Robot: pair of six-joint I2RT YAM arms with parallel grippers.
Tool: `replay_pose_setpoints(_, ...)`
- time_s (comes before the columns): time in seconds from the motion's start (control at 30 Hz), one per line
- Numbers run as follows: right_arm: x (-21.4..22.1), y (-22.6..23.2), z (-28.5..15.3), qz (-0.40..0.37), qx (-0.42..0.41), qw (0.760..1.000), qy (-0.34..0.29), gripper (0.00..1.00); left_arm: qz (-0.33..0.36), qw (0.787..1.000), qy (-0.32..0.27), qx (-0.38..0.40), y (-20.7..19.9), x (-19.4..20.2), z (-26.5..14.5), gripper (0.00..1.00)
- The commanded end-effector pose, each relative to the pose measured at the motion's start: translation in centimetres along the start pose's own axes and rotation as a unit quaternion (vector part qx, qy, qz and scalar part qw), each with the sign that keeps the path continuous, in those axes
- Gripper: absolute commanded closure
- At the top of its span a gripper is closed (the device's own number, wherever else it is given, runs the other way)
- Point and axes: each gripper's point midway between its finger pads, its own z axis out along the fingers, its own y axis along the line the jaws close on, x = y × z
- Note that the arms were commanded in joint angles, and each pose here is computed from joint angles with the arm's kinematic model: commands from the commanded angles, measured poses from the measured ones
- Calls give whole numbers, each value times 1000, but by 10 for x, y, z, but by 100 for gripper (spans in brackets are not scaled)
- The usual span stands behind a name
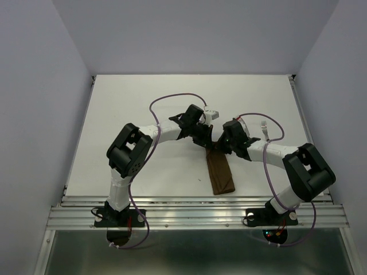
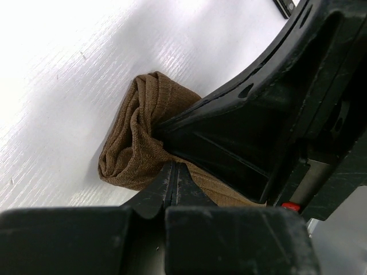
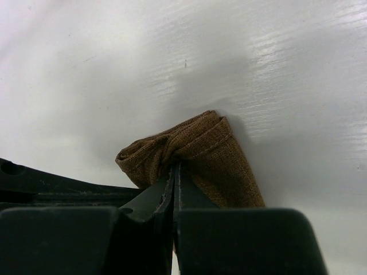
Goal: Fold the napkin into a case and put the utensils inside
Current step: Stuff the top corner of the smaller-rectangle-folded napkin into the folded napkin.
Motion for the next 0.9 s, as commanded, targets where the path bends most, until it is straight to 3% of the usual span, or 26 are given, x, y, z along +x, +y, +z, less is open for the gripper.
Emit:
replay_pose_setpoints(0.0, -27, 38, 2, 7, -58, 998, -36, 99, 23, 999, -10, 29, -17, -15, -5, 100)
replay_pose_setpoints(0.67, 22, -6, 30, 73, -16, 997, 31, 99, 7, 1000, -12, 16, -4, -10, -8, 100)
replay_pose_setpoints(0.73, 21, -2, 30, 70, -22, 997, 32, 99, 5, 1000, -13, 14, -3, -10, -10, 100)
replay_pose_setpoints(0.87, 5, 48, 6, 51, -128, 990, 40, 98, 0, 1000, -23, 17, 1, -16, -19, 100)
